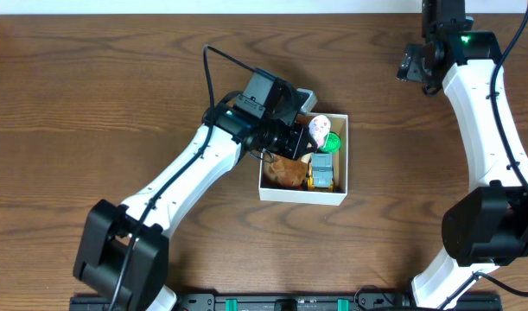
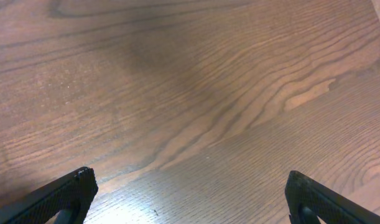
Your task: Pack container
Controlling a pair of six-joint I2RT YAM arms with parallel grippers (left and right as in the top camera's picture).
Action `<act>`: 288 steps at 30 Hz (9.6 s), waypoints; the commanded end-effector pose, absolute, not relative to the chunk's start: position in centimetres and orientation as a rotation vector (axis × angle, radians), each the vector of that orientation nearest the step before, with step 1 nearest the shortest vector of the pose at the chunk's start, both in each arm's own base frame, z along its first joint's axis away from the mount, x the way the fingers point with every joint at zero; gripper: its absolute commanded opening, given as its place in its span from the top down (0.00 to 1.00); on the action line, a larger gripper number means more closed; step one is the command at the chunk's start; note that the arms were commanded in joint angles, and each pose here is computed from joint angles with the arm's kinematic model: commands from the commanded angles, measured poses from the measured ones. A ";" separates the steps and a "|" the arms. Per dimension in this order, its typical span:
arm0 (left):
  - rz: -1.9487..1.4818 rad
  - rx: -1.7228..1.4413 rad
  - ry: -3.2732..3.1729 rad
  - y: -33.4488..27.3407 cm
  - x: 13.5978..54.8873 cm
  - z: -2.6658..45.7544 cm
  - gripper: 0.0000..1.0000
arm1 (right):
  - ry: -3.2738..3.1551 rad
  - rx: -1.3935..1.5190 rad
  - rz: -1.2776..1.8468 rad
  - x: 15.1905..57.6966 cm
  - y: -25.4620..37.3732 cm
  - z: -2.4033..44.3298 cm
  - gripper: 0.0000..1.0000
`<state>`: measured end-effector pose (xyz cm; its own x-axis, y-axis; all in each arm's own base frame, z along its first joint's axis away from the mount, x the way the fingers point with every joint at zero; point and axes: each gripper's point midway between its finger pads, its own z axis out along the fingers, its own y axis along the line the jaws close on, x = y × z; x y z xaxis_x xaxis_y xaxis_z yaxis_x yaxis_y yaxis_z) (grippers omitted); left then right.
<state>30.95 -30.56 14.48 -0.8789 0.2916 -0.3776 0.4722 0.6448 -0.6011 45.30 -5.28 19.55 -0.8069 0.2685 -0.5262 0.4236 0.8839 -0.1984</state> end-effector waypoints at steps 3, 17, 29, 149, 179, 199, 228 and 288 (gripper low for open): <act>-1.100 0.477 2.731 -30.9 31.0 12.7 0.94 | 2.524 0.509 -0.424 45.4 -5.8 20.8 0.01; -1.089 0.463 2.753 -30.9 31.1 11.9 0.30 | 2.524 0.509 -0.424 45.4 -5.8 20.8 0.01; -1.078 0.347 2.746 -28.8 33.2 12.0 0.30 | 2.524 0.509 -0.424 45.4 -5.8 20.8 0.01; -0.136 -0.570 2.351 7.5 48.4 12.6 0.02 | 1.966 0.305 -0.012 33.8 2.1 41.5 0.01; -0.136 -0.570 2.351 7.5 48.4 12.6 0.02 | 1.479 0.260 0.175 25.8 -0.3 22.9 0.01; -0.136 -0.570 2.351 7.5 48.4 12.6 0.02 | 1.530 0.032 0.166 24.6 2.0 19.9 0.01; -0.136 -0.570 2.351 7.5 48.4 12.6 0.02 | 1.683 0.030 0.147 24.3 1.9 15.5 0.01; 0.017 -0.154 2.279 6.3 42.4 24.0 0.02 | 1.684 0.030 0.147 24.3 1.9 15.5 0.01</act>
